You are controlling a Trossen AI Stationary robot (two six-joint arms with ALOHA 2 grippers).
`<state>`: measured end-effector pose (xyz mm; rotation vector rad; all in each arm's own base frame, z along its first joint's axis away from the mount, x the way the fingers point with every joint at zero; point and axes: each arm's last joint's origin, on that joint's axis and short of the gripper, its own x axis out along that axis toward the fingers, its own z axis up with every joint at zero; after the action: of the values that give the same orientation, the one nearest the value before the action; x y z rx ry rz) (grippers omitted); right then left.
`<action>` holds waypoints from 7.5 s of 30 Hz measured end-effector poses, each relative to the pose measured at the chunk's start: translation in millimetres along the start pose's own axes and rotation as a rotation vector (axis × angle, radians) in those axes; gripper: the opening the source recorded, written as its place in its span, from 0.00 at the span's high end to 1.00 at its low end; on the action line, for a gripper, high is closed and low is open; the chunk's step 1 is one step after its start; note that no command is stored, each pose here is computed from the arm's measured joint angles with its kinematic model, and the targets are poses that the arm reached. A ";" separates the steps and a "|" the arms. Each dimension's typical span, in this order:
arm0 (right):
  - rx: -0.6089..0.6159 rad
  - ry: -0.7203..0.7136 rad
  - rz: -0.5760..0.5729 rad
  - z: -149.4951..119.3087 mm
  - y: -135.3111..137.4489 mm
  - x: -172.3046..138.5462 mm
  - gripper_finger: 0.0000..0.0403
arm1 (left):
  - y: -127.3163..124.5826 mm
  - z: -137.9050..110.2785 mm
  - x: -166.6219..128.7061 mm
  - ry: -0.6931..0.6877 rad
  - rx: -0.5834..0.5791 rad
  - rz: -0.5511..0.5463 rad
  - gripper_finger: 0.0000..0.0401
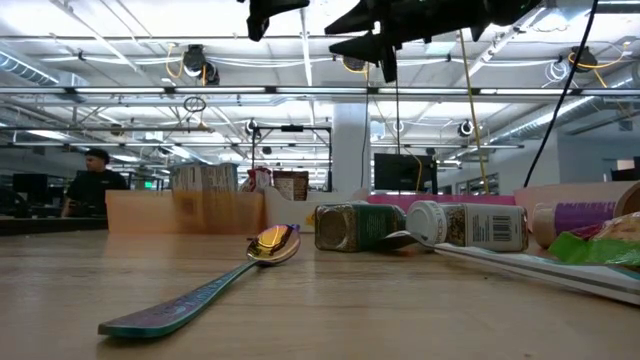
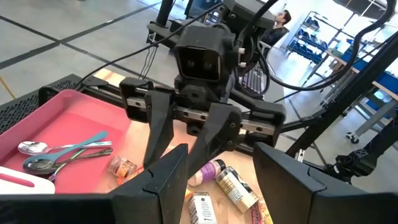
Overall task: Pick & Place Food Item
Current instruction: Put the green seasoning bottle into the white bin
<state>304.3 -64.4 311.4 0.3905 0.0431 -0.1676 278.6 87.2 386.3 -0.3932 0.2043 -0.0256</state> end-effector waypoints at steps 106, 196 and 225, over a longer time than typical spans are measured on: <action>-0.045 0.330 0.287 -108.2 69.9 -154.8 0.68 | -88.5 -155.6 170.3 0.534 -0.343 0.384 0.35; -0.105 0.391 0.238 -120.5 63.1 -156.3 0.68 | -70.0 -145.9 181.5 0.570 -0.293 0.385 0.01; -0.111 0.420 0.223 -123.8 61.0 -157.1 0.68 | -53.7 -222.6 205.8 0.776 -0.342 0.585 0.03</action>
<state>158.8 62.7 231.6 0.3118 0.4191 0.1385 435.8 -59.7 166.1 -0.6394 1.0935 0.4444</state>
